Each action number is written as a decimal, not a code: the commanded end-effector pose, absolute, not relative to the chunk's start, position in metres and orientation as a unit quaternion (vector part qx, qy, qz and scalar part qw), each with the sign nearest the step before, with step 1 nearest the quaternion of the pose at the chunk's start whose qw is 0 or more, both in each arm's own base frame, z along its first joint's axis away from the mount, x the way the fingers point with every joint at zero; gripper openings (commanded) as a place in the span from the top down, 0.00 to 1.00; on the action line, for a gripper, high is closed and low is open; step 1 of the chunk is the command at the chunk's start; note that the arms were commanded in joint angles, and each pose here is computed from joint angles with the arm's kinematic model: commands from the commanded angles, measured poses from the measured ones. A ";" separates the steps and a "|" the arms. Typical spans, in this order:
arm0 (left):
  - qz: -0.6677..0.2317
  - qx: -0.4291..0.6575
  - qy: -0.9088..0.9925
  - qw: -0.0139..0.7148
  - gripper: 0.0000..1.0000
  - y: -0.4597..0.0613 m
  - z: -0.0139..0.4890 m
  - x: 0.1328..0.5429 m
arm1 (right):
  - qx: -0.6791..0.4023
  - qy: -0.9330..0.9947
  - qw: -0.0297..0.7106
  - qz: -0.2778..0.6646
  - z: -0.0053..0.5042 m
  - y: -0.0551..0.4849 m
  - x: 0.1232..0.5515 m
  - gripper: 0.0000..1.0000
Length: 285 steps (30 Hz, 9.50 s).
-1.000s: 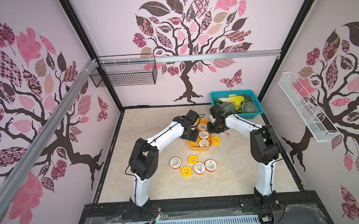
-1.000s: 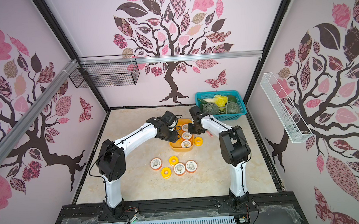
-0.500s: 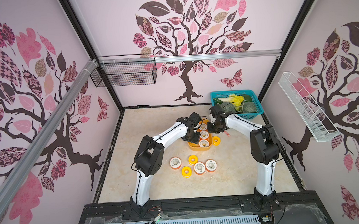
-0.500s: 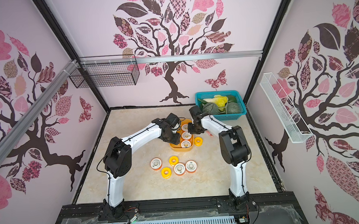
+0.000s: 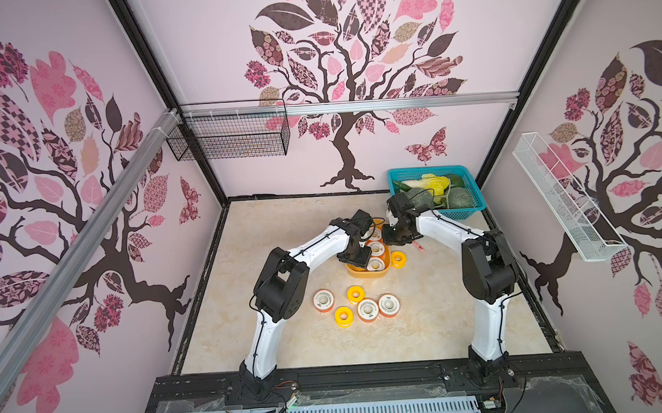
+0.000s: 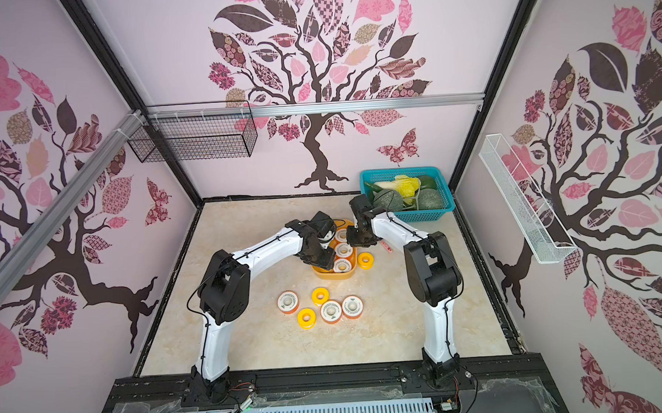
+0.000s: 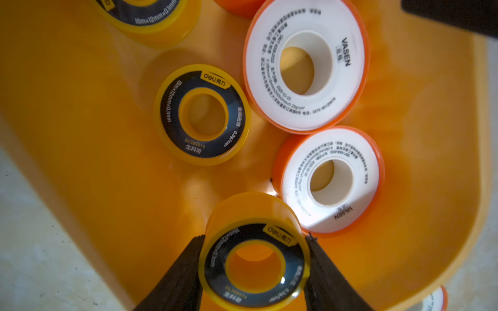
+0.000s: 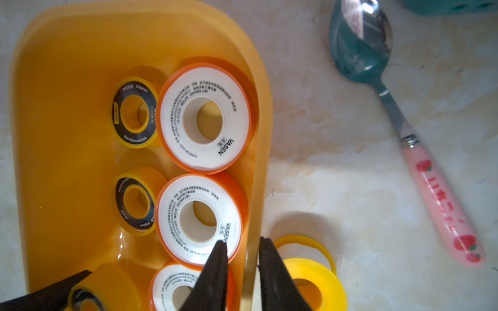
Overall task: Put the sealing tape into the storage box
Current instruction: Place the sealing tape in the storage box, then pick up the sealing tape at the center of the board.
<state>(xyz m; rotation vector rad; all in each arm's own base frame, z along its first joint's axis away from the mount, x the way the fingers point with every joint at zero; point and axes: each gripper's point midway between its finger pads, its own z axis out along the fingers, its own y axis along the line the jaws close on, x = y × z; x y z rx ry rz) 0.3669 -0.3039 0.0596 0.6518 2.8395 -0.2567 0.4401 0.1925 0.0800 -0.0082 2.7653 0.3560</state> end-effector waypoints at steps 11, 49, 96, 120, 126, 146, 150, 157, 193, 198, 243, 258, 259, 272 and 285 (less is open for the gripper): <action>-0.055 0.225 0.967 0.109 0.42 -0.298 0.052 0.372 | 0.000 0.971 0.197 0.136 0.100 0.192 0.444 0.75; -0.036 0.220 0.965 0.137 0.35 -0.292 0.068 0.379 | -0.002 0.971 0.195 0.137 0.100 0.192 0.444 0.75; -0.029 0.228 0.962 0.148 0.68 -0.294 0.061 0.377 | -0.004 0.972 0.192 0.138 0.098 0.192 0.442 0.77; 0.016 0.221 0.964 0.145 0.66 -0.278 0.052 0.380 | -0.003 0.972 0.189 0.139 0.096 0.192 0.442 0.77; 0.017 0.223 0.965 0.134 0.64 -0.279 0.045 0.377 | -0.004 0.971 0.191 0.141 0.099 0.194 0.443 0.77; -0.103 0.199 0.947 0.228 0.43 -0.300 0.149 0.380 | -0.036 0.975 0.192 0.103 0.101 0.186 0.452 0.87; -0.118 0.177 0.949 0.234 0.43 -0.286 0.160 0.380 | -0.039 0.976 0.186 0.106 0.101 0.188 0.450 0.83; -0.112 0.156 0.954 0.231 0.43 -0.264 0.158 0.382 | -0.029 0.974 0.188 0.124 0.104 0.191 0.447 0.73; -0.111 0.010 0.952 0.285 0.43 -0.121 0.179 0.363 | -0.145 0.959 0.191 0.153 0.136 0.177 0.247 0.41; -0.113 0.011 0.952 0.286 0.43 -0.121 0.180 0.362 | -0.184 0.959 0.164 0.139 0.115 0.188 0.224 0.35; -0.101 0.013 0.956 0.276 0.43 -0.119 0.175 0.362 | -0.248 0.960 0.130 0.008 0.043 0.224 0.221 0.15; -0.100 0.013 0.957 0.273 0.43 -0.118 0.173 0.360 | -0.239 0.961 0.138 0.005 0.037 0.230 0.231 0.18; -0.101 0.013 0.957 0.272 0.43 -0.118 0.172 0.360 | -0.240 0.961 0.139 0.006 0.037 0.231 0.231 0.17; -0.101 0.014 0.957 0.270 0.43 -0.119 0.171 0.360 | -0.231 0.963 0.138 0.011 0.034 0.231 0.235 0.32; -0.115 0.019 0.959 0.258 0.43 -0.125 0.165 0.360 | -0.178 0.970 0.155 0.049 0.064 0.199 0.239 0.32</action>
